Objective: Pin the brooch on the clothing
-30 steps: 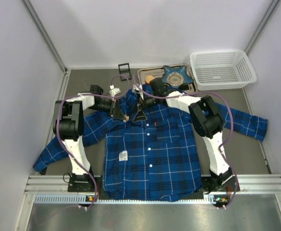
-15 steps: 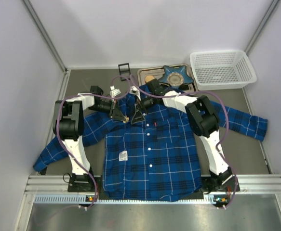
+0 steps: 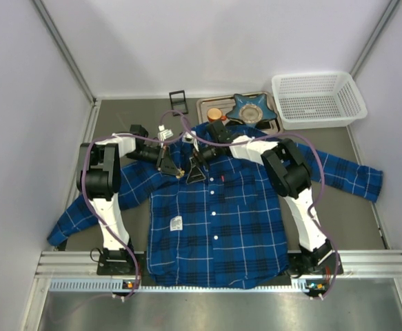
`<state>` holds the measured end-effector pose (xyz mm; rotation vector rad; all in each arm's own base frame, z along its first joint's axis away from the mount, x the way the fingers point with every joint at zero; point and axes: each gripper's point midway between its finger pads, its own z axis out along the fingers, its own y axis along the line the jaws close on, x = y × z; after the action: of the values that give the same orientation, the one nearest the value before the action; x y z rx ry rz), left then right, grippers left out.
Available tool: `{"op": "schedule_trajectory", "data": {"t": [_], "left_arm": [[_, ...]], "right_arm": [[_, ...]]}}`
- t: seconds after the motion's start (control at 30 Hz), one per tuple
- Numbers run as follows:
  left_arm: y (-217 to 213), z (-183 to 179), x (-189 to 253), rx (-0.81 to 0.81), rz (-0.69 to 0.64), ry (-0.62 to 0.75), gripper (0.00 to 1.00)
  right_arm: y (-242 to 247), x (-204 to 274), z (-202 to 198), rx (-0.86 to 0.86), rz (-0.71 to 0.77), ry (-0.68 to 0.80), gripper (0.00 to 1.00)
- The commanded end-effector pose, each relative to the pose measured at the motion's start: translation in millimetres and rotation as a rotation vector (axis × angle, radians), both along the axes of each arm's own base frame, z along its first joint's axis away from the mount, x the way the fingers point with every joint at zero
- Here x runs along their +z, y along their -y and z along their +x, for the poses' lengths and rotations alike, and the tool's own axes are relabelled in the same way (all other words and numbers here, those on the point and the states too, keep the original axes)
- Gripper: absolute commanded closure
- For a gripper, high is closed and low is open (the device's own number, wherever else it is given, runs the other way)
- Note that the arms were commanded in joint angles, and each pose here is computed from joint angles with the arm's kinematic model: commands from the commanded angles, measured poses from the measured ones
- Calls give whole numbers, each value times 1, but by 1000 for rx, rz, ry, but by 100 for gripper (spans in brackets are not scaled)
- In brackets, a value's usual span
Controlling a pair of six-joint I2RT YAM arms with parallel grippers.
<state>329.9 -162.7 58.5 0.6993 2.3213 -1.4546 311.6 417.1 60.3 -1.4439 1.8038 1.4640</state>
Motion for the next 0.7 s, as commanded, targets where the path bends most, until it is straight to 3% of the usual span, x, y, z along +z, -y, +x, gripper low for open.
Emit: {"op": "schedule_trajectory", "data": {"t": [0.0,0.67], "left_arm": [[2,3,11,-14,-53,11,100],[2,-1,10,-44,-57,-10,100]], "right_arm": [[-13,7,0,-10,9,94,16],[-25,18,12,-105,75,127,42]]}}
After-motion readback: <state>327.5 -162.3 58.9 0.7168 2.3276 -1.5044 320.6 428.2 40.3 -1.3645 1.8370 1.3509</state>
